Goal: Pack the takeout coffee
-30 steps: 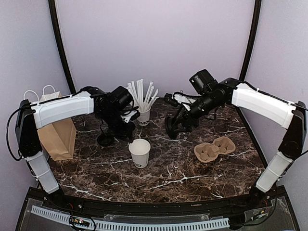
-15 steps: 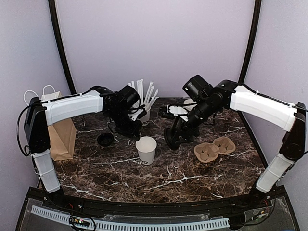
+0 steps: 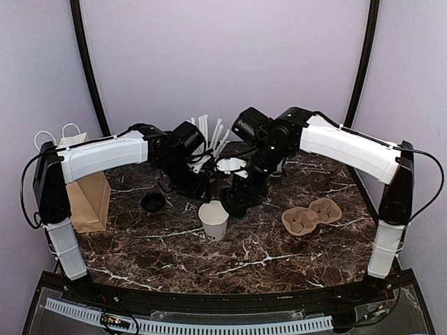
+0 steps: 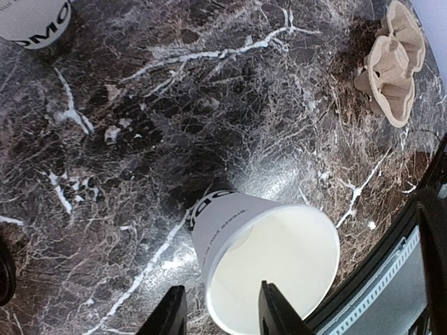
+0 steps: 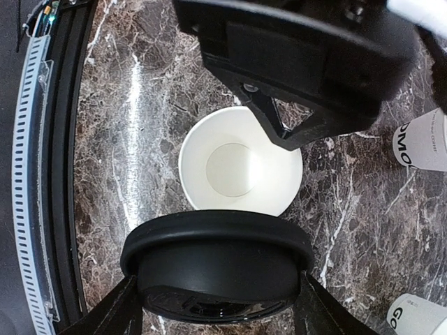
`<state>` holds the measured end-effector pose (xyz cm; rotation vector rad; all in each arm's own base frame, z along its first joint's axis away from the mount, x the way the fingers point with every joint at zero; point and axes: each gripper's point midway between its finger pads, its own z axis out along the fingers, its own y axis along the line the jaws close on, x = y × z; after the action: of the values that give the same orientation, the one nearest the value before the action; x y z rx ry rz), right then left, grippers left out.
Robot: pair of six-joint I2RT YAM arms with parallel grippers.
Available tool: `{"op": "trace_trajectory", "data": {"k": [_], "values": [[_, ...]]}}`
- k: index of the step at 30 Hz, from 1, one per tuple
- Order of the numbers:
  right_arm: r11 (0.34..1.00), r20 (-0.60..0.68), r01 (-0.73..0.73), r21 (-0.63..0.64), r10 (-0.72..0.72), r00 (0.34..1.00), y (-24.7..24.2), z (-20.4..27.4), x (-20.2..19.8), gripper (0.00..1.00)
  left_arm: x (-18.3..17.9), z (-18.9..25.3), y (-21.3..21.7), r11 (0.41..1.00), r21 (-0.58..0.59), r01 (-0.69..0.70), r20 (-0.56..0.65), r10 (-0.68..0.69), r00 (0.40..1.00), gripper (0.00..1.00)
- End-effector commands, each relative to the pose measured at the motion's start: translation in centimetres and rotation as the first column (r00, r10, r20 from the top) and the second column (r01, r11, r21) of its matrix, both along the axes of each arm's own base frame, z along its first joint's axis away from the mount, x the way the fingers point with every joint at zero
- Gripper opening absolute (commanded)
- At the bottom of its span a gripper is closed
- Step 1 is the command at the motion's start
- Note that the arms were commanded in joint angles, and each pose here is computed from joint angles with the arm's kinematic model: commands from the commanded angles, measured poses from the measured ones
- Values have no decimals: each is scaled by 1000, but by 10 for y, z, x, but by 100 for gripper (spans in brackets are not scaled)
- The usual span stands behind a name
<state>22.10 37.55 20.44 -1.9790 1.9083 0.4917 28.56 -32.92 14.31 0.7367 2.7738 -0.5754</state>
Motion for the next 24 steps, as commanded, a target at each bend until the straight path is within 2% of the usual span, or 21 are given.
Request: {"op": "trace_trajectory", "data": {"k": [1,3,6,8,11,24], "values": [[997,18,-12,-77,14,1000,10,-5,5,64,6,42,23,995,-9,-96,127,96,987,39],[997,37,-15,-82,18,999,18,-7,6,64,11,45,42,982,14,-186,166,181,969,39],[996,66,-25,-82,31,997,29,-7,8,66,19,51,66,959,-22,-284,208,282,937,39],[996,75,-34,-87,40,996,34,-9,7,67,13,36,78,948,-40,-317,166,319,933,39],[994,82,-34,-103,43,996,38,-16,10,68,7,33,84,939,-87,-333,140,343,929,39],[991,94,-3,-136,16,995,45,-36,19,69,-7,-1,88,934,-85,-347,76,353,933,39]]}}
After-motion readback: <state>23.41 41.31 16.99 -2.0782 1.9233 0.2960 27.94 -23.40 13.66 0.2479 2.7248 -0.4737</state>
